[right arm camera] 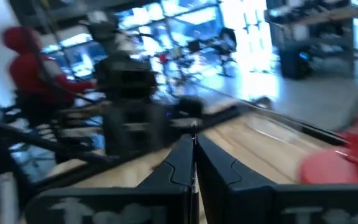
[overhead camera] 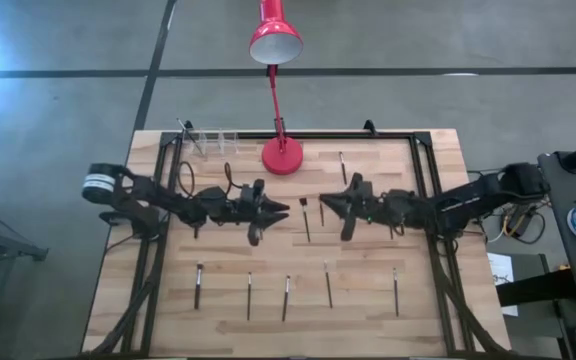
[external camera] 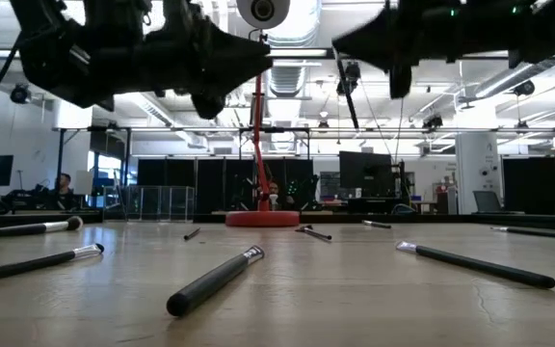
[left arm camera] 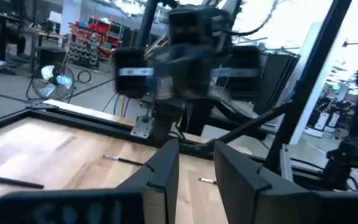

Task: Pick & Place Makeup Supplies
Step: Put the makeup brush into the transparent organizer

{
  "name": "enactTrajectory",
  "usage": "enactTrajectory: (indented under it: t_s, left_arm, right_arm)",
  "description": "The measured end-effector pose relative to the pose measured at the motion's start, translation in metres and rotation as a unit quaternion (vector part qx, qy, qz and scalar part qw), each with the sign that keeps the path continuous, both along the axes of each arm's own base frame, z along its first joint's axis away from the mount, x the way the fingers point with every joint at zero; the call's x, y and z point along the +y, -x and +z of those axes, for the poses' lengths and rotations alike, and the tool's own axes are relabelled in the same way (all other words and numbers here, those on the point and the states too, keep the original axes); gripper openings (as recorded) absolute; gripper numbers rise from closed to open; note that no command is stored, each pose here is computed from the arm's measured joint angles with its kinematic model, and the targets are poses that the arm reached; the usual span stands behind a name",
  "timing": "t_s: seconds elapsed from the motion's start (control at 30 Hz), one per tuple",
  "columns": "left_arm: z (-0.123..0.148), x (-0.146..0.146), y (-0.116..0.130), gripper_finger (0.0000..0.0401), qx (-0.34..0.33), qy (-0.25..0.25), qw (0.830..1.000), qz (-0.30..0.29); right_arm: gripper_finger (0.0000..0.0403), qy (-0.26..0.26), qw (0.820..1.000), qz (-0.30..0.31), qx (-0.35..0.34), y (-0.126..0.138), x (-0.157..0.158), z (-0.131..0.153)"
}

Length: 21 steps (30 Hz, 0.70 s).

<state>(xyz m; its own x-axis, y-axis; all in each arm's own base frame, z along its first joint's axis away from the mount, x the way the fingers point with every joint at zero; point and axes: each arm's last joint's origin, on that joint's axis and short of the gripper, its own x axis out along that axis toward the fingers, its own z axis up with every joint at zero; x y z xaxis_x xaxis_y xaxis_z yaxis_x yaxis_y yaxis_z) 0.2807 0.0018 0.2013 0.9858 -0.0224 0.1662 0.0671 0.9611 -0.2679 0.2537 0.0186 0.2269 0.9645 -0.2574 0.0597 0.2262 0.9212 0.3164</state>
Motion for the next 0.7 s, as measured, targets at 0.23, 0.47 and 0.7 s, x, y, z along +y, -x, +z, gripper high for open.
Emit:
enactTrajectory:
  t_s: [0.23, 0.47, 0.7]
  left_arm:
    - [-0.002, -0.002, -0.015, 0.0094, 0.005, -0.004, 1.000, -0.002]
    - [-0.001, -0.006, -0.020, 0.0094, 0.002, -0.011, 1.000, -0.009]
    - [0.001, -0.008, -0.019, 0.0094, -0.004, -0.023, 0.999, -0.021]
  right_arm:
    - [0.0008, 0.017, 0.999, 0.027, -0.025, -0.031, 0.021, 0.004]
    - [0.0008, 0.039, 0.999, 0.019, -0.015, -0.064, 0.028, 0.004]
    - [0.0008, 0.054, 0.998, 0.017, -0.009, -0.078, 0.030, 0.002]
